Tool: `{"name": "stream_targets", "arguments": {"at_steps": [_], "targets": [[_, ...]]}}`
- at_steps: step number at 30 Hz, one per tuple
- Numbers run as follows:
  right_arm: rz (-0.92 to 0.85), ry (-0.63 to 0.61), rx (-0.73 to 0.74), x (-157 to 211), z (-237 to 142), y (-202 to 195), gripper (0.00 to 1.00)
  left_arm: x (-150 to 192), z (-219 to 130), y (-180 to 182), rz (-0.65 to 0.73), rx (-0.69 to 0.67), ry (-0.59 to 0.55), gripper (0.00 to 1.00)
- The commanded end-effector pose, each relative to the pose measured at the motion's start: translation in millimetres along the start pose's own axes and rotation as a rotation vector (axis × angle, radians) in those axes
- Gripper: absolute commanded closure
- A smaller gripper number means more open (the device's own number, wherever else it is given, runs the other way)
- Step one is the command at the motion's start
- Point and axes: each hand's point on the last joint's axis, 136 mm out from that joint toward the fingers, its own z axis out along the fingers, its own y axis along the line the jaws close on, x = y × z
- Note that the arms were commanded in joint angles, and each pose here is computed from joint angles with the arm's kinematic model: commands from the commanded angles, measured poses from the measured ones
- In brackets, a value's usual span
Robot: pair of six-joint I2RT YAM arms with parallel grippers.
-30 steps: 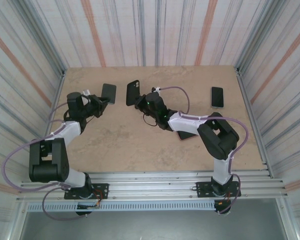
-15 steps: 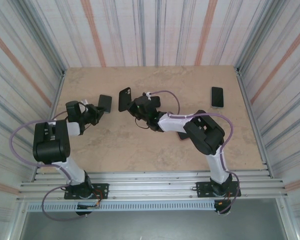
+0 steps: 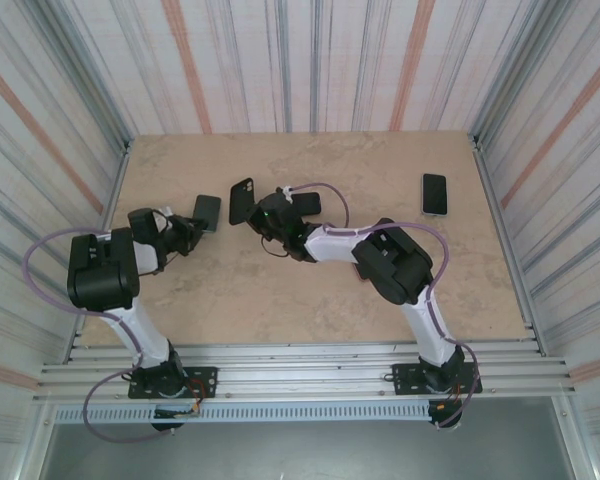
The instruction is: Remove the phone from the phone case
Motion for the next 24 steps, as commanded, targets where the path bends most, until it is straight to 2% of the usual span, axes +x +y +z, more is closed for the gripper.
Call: {"name": "stream_targets", "arguments": {"at_steps": [1, 12, 24], "targets": [[0.026, -0.009, 0.019, 7.6, 8.0, -8.4, 1.0, 0.4, -2.3, 0.0, 0.01, 0.001, 0.015, 0.73], [-0.014, -0.002, 0.053, 17.1, 30.9, -20.0, 0.99, 6.1, -8.4, 3.6, -0.018, -0.091, 0.051, 0.41], [-0.053, 0.03, 0.092, 32.4, 41.9, -38.3, 0.95, 10.5, -16.0, 9.4, 0.01, -0.182, 0.078, 0.3]]}}
